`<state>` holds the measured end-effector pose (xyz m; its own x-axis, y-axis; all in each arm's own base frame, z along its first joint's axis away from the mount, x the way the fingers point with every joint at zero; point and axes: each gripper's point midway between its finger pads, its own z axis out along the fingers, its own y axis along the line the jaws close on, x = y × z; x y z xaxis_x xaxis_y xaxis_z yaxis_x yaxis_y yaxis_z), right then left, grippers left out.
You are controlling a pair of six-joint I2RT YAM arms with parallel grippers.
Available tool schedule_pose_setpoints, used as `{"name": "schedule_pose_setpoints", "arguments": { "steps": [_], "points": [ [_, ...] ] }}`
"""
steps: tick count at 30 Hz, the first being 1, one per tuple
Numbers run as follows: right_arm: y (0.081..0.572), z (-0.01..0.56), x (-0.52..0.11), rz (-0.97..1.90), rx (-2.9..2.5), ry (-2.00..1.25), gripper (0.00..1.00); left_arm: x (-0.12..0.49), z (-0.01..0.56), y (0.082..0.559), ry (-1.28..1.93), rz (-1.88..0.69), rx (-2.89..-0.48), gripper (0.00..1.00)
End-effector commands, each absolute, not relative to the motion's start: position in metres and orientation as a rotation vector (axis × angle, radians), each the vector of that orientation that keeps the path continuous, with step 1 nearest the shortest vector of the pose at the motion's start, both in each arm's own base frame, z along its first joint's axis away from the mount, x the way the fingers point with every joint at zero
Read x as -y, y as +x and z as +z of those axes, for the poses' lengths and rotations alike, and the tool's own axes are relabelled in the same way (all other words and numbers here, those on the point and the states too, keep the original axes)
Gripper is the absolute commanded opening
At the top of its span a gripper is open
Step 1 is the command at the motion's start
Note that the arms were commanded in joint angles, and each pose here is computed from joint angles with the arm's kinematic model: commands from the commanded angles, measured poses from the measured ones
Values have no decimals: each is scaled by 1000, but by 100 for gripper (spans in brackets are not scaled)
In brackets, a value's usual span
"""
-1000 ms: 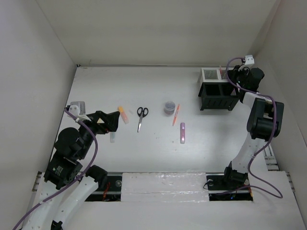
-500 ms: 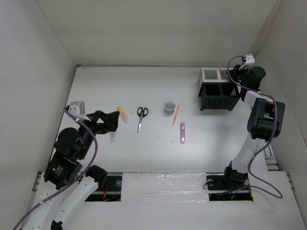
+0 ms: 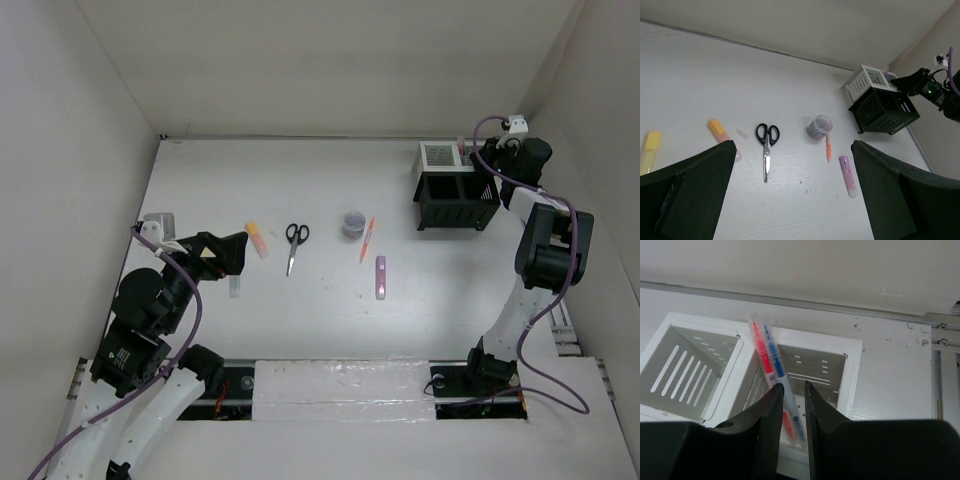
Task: Sort the stationery into containers
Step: Place the pen in the storage box.
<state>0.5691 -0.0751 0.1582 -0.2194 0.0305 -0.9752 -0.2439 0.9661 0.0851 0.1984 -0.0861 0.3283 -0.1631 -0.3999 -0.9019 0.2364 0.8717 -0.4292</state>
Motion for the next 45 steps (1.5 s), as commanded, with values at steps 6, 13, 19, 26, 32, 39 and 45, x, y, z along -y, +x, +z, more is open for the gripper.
{"name": "schedule_pose_setpoints", "arguments": {
  "steps": [6, 13, 19, 26, 32, 39, 45],
  "points": [
    [569, 172, 68, 239, -1727, -209, 34, 84, 343, 198, -125, -571, -1577, 100],
    [552, 234, 53, 259, -1574, -258, 42, 84, 341, 200, -132, -559, -1585, 100],
    [534, 285, 49, 214, -1523, -251, 50, 86, 329, 211, -148, -526, -1648, 100],
    [526, 301, -6, 123, -1608, -177, 70, 81, 303, 233, -259, -421, -1778, 100],
    [483, 264, -99, 78, -1802, -76, 100, 50, 272, 254, -446, -190, -1876, 100],
    [419, 210, -186, 105, -1961, -84, 97, 31, 259, 253, -562, -65, -1891, 100],
    [390, 168, -193, -9, -2078, 39, 88, 32, 257, 254, -569, -65, -1897, 100]
  ]
}}
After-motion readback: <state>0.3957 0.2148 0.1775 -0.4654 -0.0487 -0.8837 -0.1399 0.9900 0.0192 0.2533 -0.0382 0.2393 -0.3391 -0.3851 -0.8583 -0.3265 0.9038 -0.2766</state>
